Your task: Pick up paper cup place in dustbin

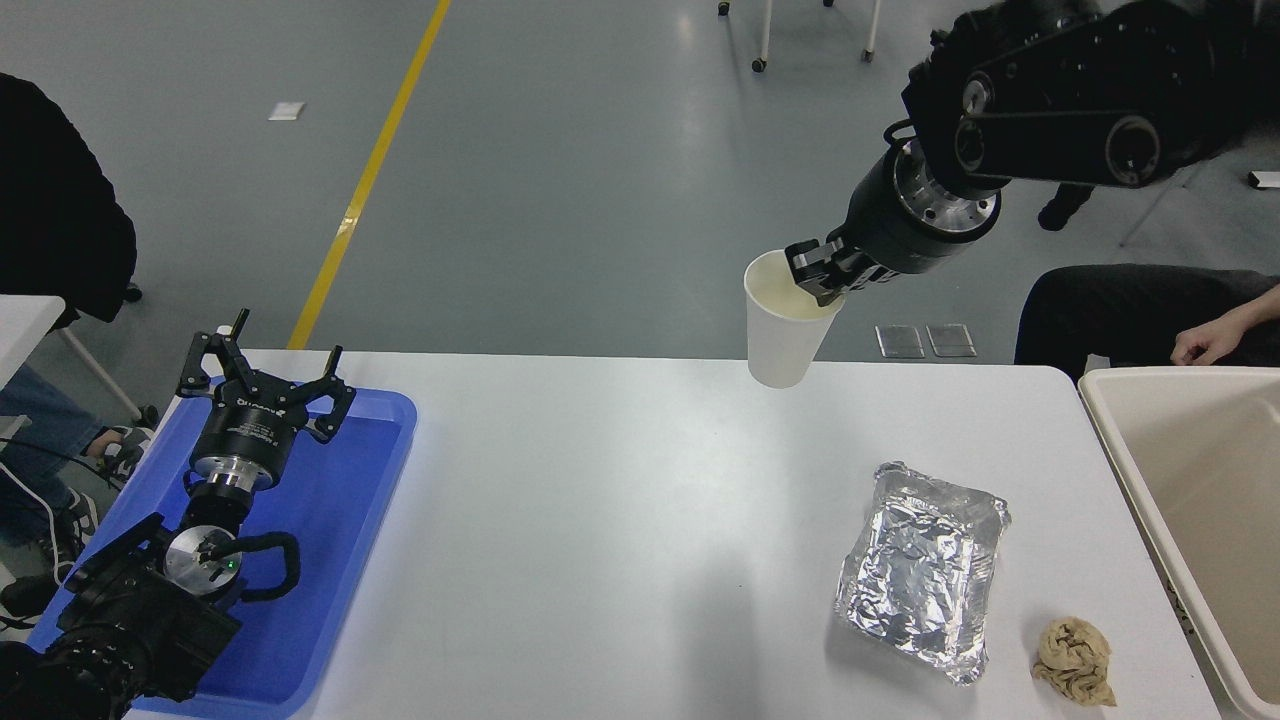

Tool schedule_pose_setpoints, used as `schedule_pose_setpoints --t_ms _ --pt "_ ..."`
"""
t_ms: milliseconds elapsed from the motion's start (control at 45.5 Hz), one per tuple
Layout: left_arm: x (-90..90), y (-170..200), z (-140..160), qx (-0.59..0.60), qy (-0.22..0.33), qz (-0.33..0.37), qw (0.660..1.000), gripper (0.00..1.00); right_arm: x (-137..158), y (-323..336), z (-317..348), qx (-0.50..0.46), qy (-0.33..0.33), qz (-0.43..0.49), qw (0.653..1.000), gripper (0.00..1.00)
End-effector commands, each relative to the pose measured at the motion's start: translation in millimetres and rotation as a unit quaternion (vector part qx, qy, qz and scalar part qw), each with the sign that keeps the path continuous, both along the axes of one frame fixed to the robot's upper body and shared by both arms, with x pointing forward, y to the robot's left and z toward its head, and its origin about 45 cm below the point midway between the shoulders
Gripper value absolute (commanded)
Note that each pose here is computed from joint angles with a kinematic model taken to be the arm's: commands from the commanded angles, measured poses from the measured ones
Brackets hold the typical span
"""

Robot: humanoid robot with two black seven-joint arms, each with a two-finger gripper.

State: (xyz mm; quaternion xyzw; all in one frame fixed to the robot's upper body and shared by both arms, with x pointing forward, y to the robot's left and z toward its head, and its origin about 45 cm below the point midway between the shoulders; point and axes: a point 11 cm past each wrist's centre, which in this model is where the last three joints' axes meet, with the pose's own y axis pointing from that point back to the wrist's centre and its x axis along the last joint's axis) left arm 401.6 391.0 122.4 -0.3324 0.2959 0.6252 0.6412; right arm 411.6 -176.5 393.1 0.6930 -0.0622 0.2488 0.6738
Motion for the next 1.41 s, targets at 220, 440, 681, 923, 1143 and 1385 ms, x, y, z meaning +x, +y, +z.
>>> schedule_pose_setpoints --t_ms 220,440,681,923,1143,1385 --pt "-0.1 0 0 0.000 0.000 0.000 1.000 1.00 -4 -111 26 -0.026 -0.004 -0.094 0.995 0.00" --pt "-0.1 0 0 0.000 0.000 0.000 1.000 1.00 -25 -226 22 -0.050 -0.012 -0.161 0.986 0.00" --pt "-0.1 0 0 0.000 0.000 0.000 1.000 1.00 -56 -353 3 -0.094 -0.030 -0.259 0.961 0.00" --pt "-0.1 1 0 0.001 0.000 0.000 1.000 1.00 -73 -419 -52 -0.096 -0.035 -0.334 0.937 0.00" --pt "-0.1 1 0 0.001 0.000 0.000 1.000 1.00 -83 -449 -113 -0.122 -0.065 -0.348 0.927 0.00" --pt "-0.1 1 0 0.001 0.000 0.000 1.000 1.00 -94 -444 -195 -0.143 -0.090 -0.321 0.932 0.00"
